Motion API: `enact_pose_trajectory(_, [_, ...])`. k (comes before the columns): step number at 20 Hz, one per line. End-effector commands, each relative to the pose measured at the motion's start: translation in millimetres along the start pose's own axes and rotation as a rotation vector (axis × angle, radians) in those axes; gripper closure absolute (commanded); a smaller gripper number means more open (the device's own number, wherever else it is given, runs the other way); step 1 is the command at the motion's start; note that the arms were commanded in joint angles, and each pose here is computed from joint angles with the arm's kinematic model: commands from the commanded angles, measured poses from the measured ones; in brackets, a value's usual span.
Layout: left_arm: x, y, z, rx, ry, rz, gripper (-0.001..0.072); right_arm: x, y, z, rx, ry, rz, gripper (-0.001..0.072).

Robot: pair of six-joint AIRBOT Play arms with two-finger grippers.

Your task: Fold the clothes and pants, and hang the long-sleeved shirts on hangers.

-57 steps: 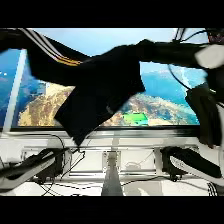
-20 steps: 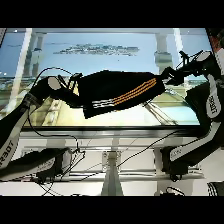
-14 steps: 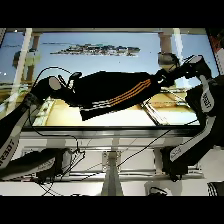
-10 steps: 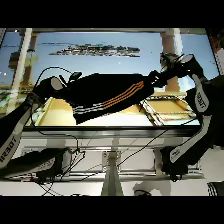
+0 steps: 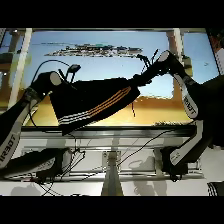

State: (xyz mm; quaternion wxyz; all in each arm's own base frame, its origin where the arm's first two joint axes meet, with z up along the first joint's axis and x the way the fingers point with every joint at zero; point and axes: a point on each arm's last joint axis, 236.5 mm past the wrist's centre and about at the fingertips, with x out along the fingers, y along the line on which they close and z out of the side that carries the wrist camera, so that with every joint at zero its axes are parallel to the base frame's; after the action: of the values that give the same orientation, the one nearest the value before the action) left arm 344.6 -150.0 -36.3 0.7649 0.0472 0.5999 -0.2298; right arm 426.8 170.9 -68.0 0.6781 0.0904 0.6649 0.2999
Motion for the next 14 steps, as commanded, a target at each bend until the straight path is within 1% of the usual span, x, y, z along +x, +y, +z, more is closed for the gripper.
enact_pose_trajectory(1, [-85.1,23.0,52.9,0.13,-0.186,0.189,0.0003,-83.8,-16.7,27.6,0.033,-0.189,-0.252,0.0687])
enact_pose_trajectory(4, [-182.2,24.6,94.2,0.199,-0.448,0.326,0.0004,-208.4,-41.7,16.4,0.164,-0.393,-0.488,0.0687])
enact_pose_trajectory(6, [-230.5,13.5,102.3,0.217,-0.603,0.351,0.0003,-300.4,-63.2,-20.7,0.342,-0.539,-0.646,0.0687])
enact_pose_trajectory(7, [-246.2,8.9,99.5,0.22,-0.64,0.355,0.0003,-342.1,-72.5,-45.0,0.444,-0.612,-0.713,0.0687])
enact_pose_trajectory(10, [-281.4,-0.9,89.9,0.229,-0.72,0.367,0.0003,-454.1,-89.2,-150.9,0.831,-0.848,-0.872,0.0687])
enact_pose_trajectory(12, [-295.8,-5.1,85.1,0.232,-0.753,0.372,0.0003,-498.9,-82.6,-232.8,1.109,-0.98,-0.925,0.0687])
enact_pose_trajectory(14, [-302.0,-6.9,82.8,0.234,-0.768,0.375,0.0003,-524.0,-64.8,-301.8,1.31,-1.09,-0.962,0.0687])
